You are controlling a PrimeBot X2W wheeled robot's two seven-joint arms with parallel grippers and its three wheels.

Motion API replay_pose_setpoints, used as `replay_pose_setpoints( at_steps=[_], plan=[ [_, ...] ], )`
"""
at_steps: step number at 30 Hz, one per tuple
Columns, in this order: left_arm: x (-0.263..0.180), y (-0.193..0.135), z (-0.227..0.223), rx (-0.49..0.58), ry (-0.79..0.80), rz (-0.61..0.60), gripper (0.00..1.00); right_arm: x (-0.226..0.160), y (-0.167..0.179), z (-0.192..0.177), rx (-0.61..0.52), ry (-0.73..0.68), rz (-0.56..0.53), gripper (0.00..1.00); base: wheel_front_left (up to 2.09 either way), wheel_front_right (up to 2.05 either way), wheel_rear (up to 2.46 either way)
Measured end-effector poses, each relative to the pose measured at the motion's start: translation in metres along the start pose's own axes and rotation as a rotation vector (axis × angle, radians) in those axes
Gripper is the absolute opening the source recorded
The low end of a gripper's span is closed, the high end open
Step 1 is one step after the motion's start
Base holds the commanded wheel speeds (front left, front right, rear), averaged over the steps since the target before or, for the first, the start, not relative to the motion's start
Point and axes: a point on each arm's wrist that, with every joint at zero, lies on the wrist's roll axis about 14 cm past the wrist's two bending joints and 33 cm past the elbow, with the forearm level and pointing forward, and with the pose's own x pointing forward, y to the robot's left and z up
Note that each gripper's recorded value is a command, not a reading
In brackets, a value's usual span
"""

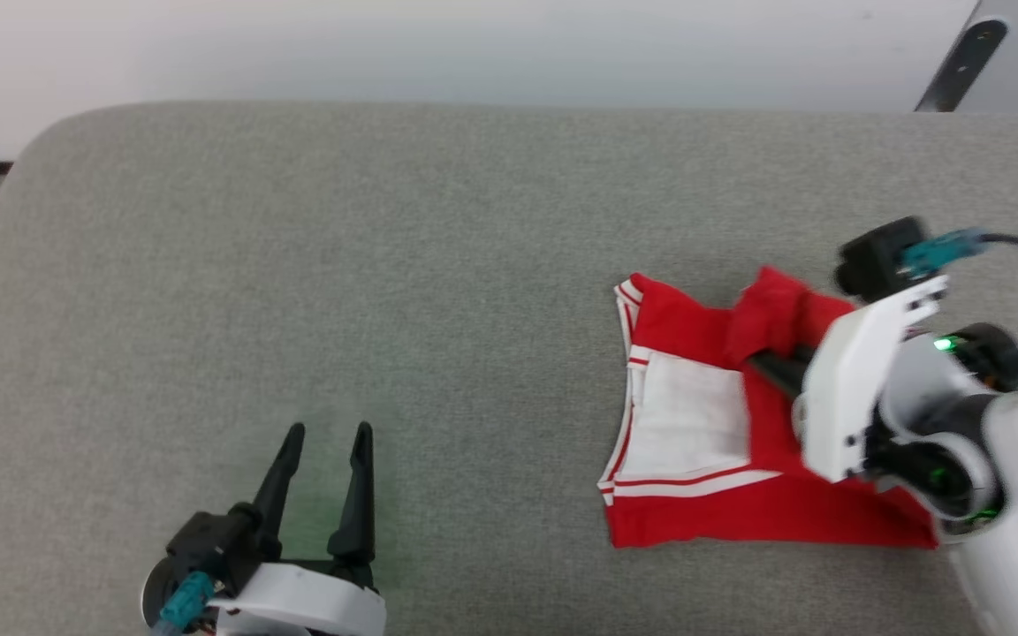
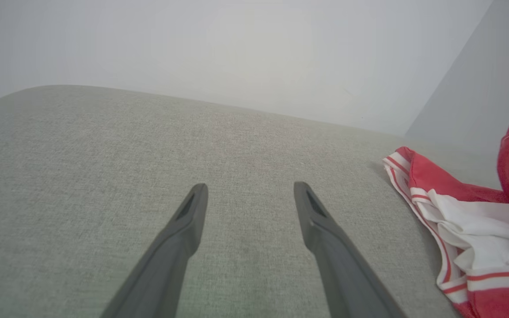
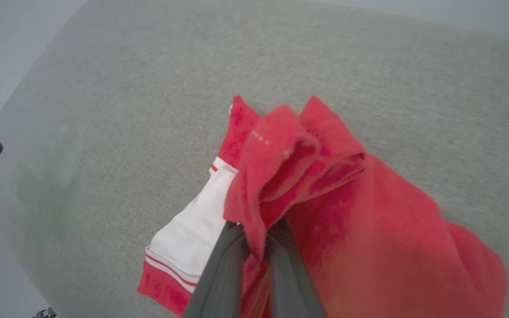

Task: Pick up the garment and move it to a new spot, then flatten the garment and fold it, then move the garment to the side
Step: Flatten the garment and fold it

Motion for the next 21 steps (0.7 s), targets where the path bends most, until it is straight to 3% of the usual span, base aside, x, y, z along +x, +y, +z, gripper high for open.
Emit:
replay_pose_setpoints(
  at_steps=[8,15,17,19,21],
  plan=[
    [0.002,0.012,-0.001,-0.003,0.003,0.041,1.0,0.044,0.043,-0.024,-0.007,0.073,0.123,0.0,0.0,0.0,0.0],
    [0.003,0.013,-0.002,-0.008,0.006,0.05,1.0,0.058,0.051,-0.032,-0.011,0.081,0.143,0.0,0.0,0.0,0.0],
    [0.004,0.014,-0.001,-0.007,0.004,0.052,1.0,0.058,0.049,-0.029,-0.02,0.068,0.137,0.27,0.0,0.0,0.0],
    [0.005,0.013,0.0,-0.008,-0.001,0.049,1.0,0.058,0.048,-0.028,-0.024,0.065,0.133,0.46,0.0,0.0,0.0],
    [0.006,0.012,0.0,-0.009,-0.002,0.045,1.0,0.057,0.048,-0.03,-0.019,0.062,0.135,1.0,0.0,0.0,0.0]
  ],
)
